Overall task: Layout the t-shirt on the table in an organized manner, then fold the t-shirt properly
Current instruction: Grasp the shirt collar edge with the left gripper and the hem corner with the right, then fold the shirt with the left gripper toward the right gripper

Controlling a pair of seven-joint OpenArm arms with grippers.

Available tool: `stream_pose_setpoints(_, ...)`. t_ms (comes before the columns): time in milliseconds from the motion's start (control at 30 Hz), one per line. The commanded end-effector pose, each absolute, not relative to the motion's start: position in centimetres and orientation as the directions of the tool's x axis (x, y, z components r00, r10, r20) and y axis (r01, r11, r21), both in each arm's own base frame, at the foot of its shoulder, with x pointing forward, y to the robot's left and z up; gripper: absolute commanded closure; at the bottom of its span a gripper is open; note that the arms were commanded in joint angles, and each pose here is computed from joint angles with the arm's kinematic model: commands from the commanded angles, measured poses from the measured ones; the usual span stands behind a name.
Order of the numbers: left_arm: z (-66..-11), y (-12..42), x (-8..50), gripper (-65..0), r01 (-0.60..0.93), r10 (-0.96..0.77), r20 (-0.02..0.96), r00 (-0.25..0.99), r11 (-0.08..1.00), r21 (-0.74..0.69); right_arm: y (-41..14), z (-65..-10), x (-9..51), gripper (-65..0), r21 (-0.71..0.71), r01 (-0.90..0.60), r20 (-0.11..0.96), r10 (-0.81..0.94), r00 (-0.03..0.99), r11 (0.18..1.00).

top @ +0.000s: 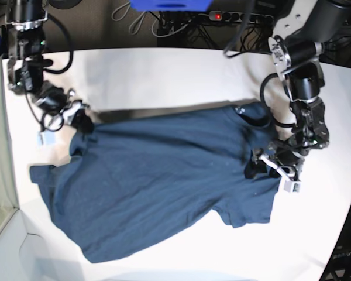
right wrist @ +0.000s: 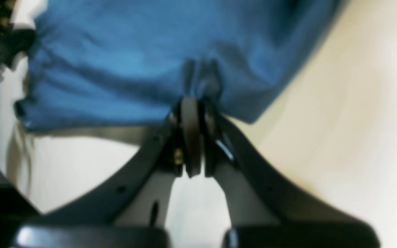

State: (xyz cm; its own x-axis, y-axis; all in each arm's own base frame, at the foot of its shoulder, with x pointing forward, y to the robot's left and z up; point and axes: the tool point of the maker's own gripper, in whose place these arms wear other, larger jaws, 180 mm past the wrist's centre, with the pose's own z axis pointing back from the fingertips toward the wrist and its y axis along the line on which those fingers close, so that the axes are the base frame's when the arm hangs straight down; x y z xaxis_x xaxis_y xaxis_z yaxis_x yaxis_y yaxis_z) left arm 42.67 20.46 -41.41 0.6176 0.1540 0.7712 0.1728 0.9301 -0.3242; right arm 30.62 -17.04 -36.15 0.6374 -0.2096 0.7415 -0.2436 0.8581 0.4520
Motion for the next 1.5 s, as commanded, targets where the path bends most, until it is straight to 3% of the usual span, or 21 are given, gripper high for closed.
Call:
stream_pose_setpoints(0,-40.0,21.3,43.7,-53.1,0.172,0.145,0.793,0.592,0.938,-0.300,-17.1,-33.0,31.9,0.0,0.420,-0.305,0.800,-0.190,0.569,0.855)
stream_pose_setpoints(200,-40.3,21.9,43.3,-53.1,0.165,0.137,0.787,0.601,0.943,-0.290,-15.4,-25.8,35.2,0.0,0.288,-0.450,0.896,-0.072,0.438,0.845)
stream_pose_setpoints(367,-41.4,22.0,42.2,-53.1,0.159,0.129,0.763,0.633,0.943,-0.291,-15.8,-23.0,40.5,0.0,0.312,-0.438,0.910,-0.133,0.393,0.843)
stream_pose_setpoints(633,-38.5,23.1,41.1,-53.1,0.206,-0.019,0.771,0.636,0.968,-0.147,-16.9,-21.0,49.7,0.0,0.479,-0.352,0.855,-0.335,0.396,0.804)
stream_pose_setpoints(933,-31.3,21.6,38.7,-53.1,0.242,-0.198,0.807,0.557,0.968,0.070,-11.1,-21.6,52.8,0.0,0.444,-0.432,0.876,-0.277,0.396,0.785)
stream_pose_setpoints(1300,-39.8,9.3,31.7,-53.3,0.396,-0.204,0.684,0.700,0.908,-0.135,-9.3,-24.4,52.1,0.0,0.466,-0.428,0.855,-0.270,0.443,0.774)
stream_pose_setpoints(1467,-40.7,6.4,31.0,-53.3,0.406,-0.163,0.705,0.690,0.894,-0.191,-9.2,-26.0,51.4,0.0,0.478,-0.415,0.842,-0.268,0.469,0.774)
